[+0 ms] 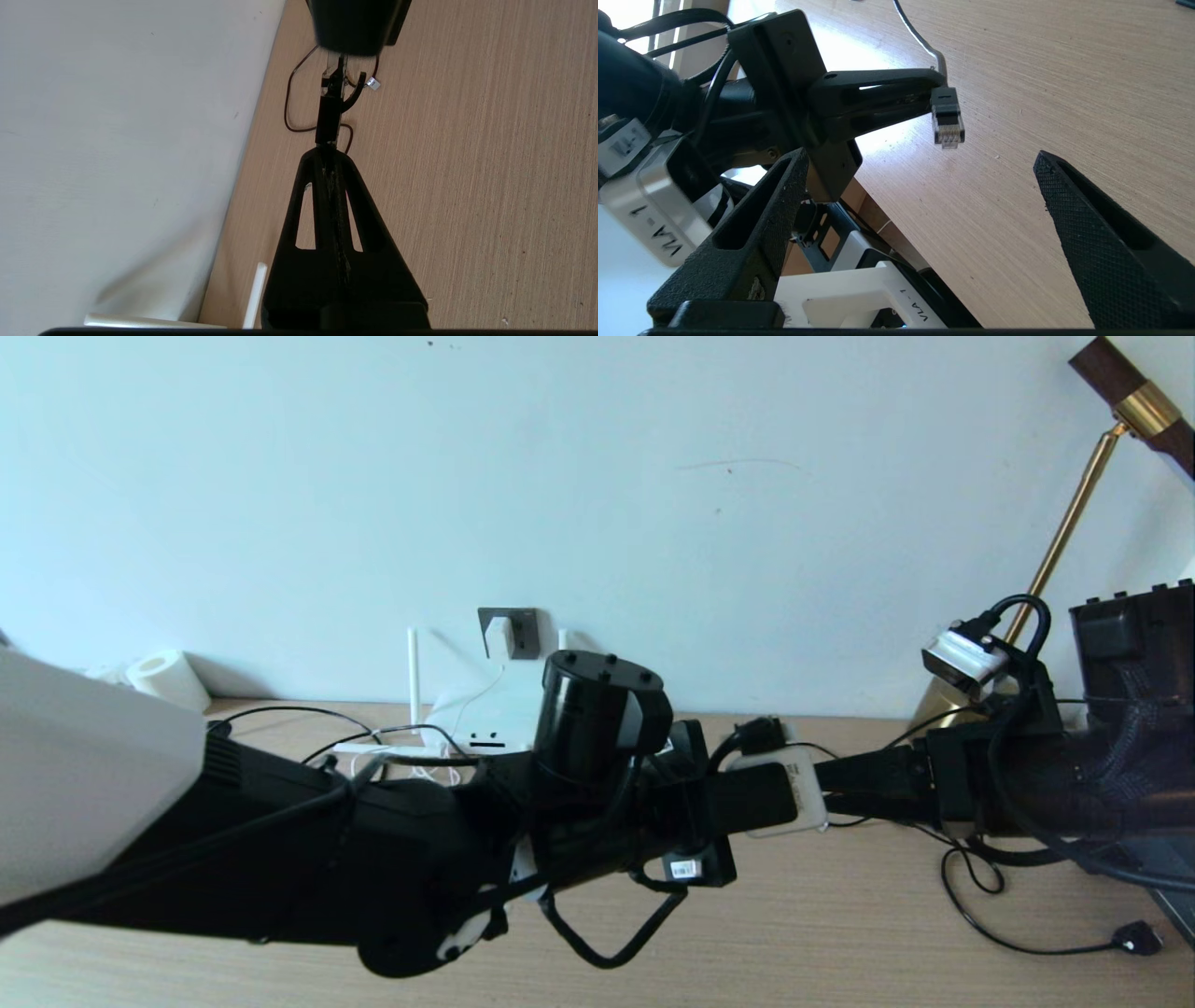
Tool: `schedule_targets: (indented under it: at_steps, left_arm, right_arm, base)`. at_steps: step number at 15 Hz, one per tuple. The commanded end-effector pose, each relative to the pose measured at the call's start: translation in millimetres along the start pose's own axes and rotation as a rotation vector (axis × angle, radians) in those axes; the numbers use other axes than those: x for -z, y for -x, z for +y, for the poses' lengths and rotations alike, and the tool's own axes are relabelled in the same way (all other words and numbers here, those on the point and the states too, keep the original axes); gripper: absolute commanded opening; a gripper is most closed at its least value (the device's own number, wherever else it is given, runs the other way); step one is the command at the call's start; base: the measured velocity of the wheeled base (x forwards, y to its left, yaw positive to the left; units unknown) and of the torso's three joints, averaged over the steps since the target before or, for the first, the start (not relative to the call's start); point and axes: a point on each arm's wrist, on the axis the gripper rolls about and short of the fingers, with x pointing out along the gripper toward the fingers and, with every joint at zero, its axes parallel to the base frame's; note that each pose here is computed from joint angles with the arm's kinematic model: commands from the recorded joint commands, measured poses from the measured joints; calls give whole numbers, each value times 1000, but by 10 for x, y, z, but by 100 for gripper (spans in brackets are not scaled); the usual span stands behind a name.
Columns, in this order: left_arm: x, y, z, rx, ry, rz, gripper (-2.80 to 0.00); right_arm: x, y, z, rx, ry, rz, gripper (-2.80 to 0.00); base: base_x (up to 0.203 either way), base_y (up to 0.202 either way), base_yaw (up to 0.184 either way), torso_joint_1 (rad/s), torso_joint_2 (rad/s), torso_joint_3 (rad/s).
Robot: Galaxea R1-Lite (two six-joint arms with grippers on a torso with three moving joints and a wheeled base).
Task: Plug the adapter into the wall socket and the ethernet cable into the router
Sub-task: Hand it to the other hand
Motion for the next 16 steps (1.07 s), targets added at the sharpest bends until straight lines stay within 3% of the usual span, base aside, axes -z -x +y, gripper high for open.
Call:
schedule_targets:
  at_steps: [1, 5, 6, 16]
  left_arm:
    - [-2, -15, -8, 2, -4, -4, -280]
    - [-13, -11, -14, 5, -4, -10, -280]
    - [-30, -7, -21, 7, -4, -15, -280]
    - [-26, -30, -65, 10, 0, -22, -280]
  right_arm:
    - [-13, -57, -43, 0, -11, 12, 0]
    - [-17, -110, -88, 0, -8, 11, 0]
    - [-21, -109, -85, -1, -7, 9, -280]
    - [7, -83, -62, -2, -4, 9, -280]
  base:
    - [0, 0, 0, 0, 0, 0]
    - [0, 0, 0, 0, 0, 0]
    - [0, 0, 0, 0, 0, 0]
    - [0, 0, 0, 0, 0, 0]
